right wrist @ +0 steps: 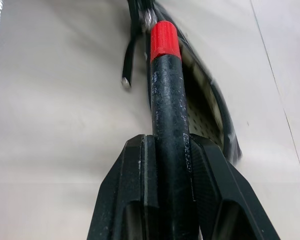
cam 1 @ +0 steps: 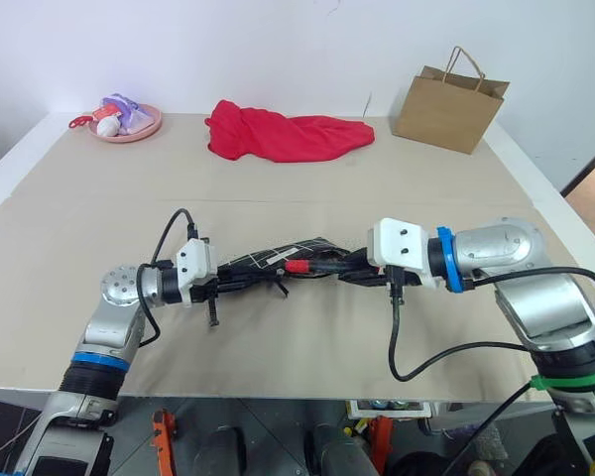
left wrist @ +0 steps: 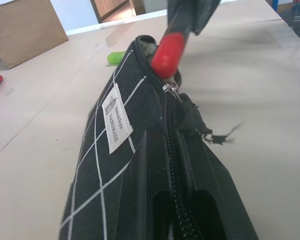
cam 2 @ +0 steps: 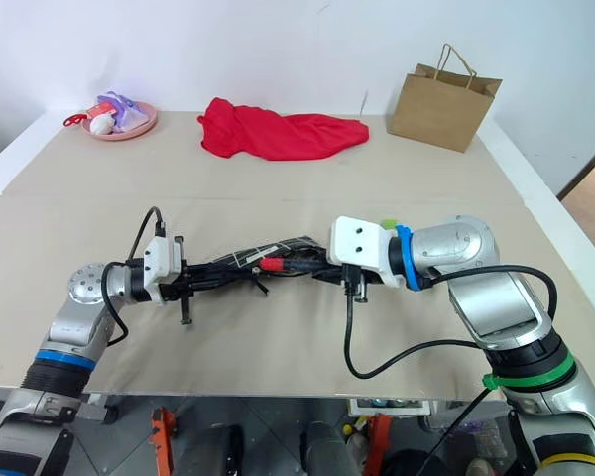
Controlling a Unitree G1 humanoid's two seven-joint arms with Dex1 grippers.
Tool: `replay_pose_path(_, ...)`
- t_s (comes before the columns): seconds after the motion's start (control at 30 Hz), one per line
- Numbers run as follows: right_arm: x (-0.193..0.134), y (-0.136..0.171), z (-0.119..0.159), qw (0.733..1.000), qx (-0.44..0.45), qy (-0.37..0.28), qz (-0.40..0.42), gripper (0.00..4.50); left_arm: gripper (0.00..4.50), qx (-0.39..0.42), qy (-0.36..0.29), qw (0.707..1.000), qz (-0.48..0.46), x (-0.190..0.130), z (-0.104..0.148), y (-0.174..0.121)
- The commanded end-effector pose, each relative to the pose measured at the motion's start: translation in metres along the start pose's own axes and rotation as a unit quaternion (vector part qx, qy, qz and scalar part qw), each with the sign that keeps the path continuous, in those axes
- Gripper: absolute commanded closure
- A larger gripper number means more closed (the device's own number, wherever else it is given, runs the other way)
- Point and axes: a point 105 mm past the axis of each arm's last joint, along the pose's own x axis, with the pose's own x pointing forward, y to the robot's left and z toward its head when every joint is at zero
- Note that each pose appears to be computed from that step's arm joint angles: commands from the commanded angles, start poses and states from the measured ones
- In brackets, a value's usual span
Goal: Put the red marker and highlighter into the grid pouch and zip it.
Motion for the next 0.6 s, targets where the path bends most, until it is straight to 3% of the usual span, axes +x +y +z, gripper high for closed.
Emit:
replay_pose_path(0.03, 0.003, -0.008, 0.017, 0.999, -0.029, -0.007, -0.026, 3.86, 4.5, 0.028, -0.013, 1.0, -0.004, 0.002, 0.012, 0.005)
replay_pose_path(0.2, 0.01, -0.016, 0.016, 0.999, -0.025, -0.002, -0.046, 3.86, 4.5, 0.028, -0.013, 1.0, -0.006, 0.002, 0.012, 0.005)
replay_pose_path(0.37, -0.014, -0.018, 0.004, 0.998, -0.014, 0.016, -0.06, 3.86, 4.5, 0.028, -0.012, 1.0, -0.004, 0.001, 0.012, 0.004)
replay_pose_path(0.6, -0.048, -0.008, 0.008, 0.998, -0.001, 0.026, -0.054, 3.86, 4.5, 0.026, -0.01, 1.0, -0.006, 0.0, 0.011, 0.004)
